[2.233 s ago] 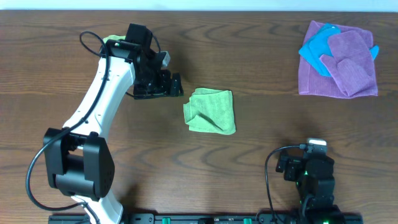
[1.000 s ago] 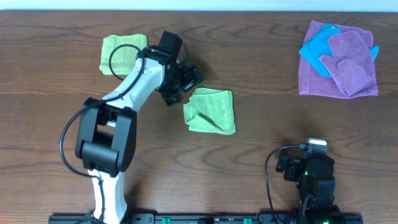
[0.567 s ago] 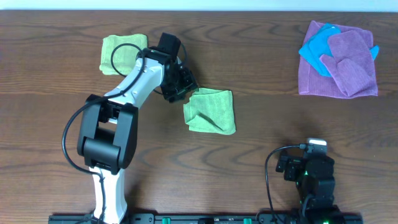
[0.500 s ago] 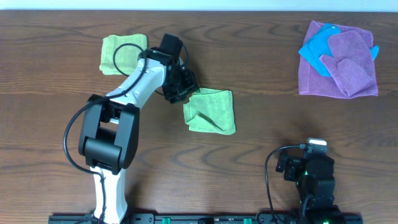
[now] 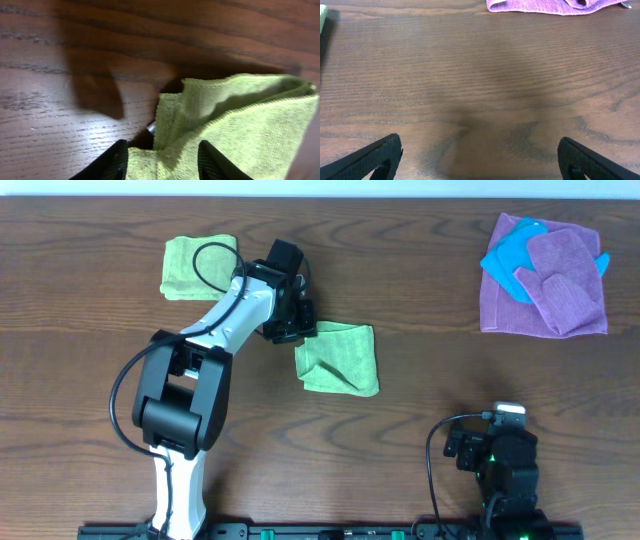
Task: Fold the cloth
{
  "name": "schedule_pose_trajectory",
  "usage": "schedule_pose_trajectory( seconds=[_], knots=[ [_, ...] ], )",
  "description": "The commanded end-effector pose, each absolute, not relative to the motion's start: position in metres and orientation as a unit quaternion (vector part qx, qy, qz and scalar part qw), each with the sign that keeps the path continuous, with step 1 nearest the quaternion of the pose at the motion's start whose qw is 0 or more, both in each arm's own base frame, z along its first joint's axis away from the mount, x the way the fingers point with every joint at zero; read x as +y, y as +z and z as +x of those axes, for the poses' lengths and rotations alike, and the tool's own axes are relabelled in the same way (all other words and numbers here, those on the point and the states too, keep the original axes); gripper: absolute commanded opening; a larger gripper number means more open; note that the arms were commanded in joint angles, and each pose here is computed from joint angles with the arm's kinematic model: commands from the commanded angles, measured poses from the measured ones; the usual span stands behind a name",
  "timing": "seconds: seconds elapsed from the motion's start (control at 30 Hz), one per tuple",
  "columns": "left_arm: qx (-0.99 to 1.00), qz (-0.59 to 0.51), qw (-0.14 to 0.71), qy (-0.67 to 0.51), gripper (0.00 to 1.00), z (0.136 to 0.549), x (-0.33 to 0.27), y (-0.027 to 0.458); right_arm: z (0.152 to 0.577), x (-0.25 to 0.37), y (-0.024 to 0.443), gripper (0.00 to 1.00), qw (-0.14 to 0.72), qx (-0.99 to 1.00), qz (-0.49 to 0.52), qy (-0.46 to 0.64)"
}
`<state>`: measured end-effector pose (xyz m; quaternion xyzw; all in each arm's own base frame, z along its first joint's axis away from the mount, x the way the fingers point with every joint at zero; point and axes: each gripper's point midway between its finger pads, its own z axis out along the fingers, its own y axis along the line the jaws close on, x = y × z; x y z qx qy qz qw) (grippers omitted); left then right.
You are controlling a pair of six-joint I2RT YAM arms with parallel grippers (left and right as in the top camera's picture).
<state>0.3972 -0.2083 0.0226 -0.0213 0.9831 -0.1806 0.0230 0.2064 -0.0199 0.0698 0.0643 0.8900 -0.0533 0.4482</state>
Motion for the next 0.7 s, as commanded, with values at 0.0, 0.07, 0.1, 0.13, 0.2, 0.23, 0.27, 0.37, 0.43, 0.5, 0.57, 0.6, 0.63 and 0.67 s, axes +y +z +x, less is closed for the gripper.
schedule_pose_trajectory(
  seconds=[0.0, 0.07, 0.1, 0.13, 0.2, 0.23, 0.27, 0.37, 0.43, 0.5, 0.57, 0.6, 0.63, 0.67],
  knots=[
    [0.986, 0.014, 0.027, -0.162, 0.43, 0.397, -0.202, 0.015, 0.206, -0.019, 0.068, 0.99, 0.449, 0.89, 0.066, -0.05],
    [0.986, 0.029, 0.031, -0.162, 0.43, 0.398, -0.203, 0.015, 0.206, -0.019, 0.068, 0.99, 0.449, 0.89, 0.066, -0.05],
    [0.986, 0.039, 0.032, -0.162, 0.43, 0.397, -0.204, 0.015, 0.206, -0.019, 0.068, 0.99, 0.449, 0.89, 0.066, -0.05],
    [0.985, 0.047, 0.033, -0.161, 0.39, 0.397, -0.205, 0.015, 0.206, -0.019, 0.068, 0.99, 0.449, 0.89, 0.066, -0.05],
    [0.985, 0.054, 0.034, -0.162, 0.35, 0.396, -0.207, 0.015, 0.206, -0.019, 0.068, 0.99, 0.449, 0.89, 0.066, -0.05],
    [0.985, 0.057, 0.034, -0.162, 0.35, 0.395, -0.208, 0.015, 0.206, -0.019, 0.068, 0.99, 0.449, 0.89, 0.066, -0.05],
    [0.984, 0.06, 0.034, -0.162, 0.33, 0.395, -0.21, 0.015, 0.206, -0.019, 0.068, 0.99, 0.449, 0.89, 0.066, -0.05],
    [0.984, 0.07, 0.036, -0.163, 0.32, 0.394, -0.214, 0.015, 0.206, -0.019, 0.068, 0.99, 0.449, 0.89, 0.066, -0.05],
    [0.983, 0.073, 0.036, -0.163, 0.31, 0.393, -0.216, 0.015, 0.206, -0.019, 0.068, 0.99, 0.449, 0.89, 0.066, -0.05],
    [0.983, 0.077, 0.038, -0.163, 0.28, 0.393, -0.219, 0.015, 0.206, -0.019, 0.068, 0.99, 0.449, 0.89, 0.066, -0.05],
    [0.982, 0.084, 0.043, -0.165, 0.22, 0.393, -0.222, 0.016, 0.206, -0.019, 0.068, 0.99, 0.449, 0.89, 0.066, -0.05],
    [0.981, 0.088, 0.046, -0.165, 0.17, 0.394, -0.223, 0.016, 0.206, -0.019, 0.068, 0.99, 0.449, 0.89, 0.066, -0.05],
    [0.981, 0.092, 0.049, -0.166, 0.15, 0.395, -0.224, 0.016, 0.206, -0.019, 0.068, 0.99, 0.449, 0.89, 0.066, -0.05],
    [0.98, 0.096, 0.051, -0.166, 0.15, 0.396, -0.225, 0.016, 0.206, -0.019, 0.068, 0.99, 0.449, 0.89, 0.066, -0.05]
  ],
)
